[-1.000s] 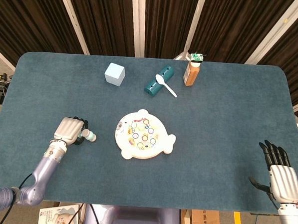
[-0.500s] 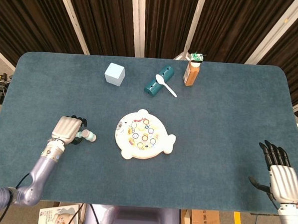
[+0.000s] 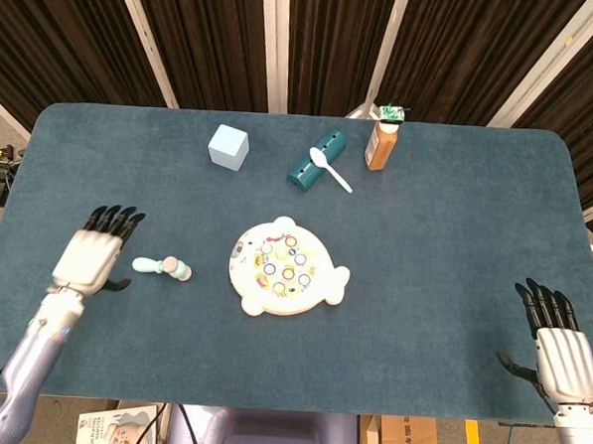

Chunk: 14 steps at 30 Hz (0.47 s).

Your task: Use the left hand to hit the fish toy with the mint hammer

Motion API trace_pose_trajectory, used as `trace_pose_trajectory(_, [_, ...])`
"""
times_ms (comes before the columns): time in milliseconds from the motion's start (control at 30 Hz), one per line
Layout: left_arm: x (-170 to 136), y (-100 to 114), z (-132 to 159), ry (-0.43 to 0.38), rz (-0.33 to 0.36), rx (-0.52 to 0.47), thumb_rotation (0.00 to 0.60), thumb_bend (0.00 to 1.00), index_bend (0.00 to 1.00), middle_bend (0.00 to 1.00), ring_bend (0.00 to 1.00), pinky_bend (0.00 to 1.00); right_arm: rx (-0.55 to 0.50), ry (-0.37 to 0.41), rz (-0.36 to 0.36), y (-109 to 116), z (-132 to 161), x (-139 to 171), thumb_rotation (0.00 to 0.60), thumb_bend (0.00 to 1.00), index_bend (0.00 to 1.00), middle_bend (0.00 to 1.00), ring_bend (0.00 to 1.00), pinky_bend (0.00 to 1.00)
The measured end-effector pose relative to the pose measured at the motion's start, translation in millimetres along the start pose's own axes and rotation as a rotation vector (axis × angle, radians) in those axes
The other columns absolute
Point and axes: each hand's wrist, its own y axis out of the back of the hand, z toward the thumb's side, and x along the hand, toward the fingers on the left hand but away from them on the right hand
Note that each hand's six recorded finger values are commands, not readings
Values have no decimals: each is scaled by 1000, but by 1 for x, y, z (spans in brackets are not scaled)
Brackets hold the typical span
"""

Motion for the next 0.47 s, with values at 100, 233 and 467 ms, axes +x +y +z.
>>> trace_pose_trajectory(100, [-37,-5,-14,25,13,-22,600,58,2,0,0,0,26,3,5,-1,1,1,600,186,0,0,0,0])
trace_pose_trajectory(233, [-82,-8,-29,46,71,-46,600,57,0,0,0,0,54,9,-2,-1,2,1,600,186,0,0,0,0])
trace_pose_trajectory(467, [-142,-14,-65,97,183,-41,600,55,0,0,0,0,64,12,-1,-3,2,0,600,186,0,0,0,0])
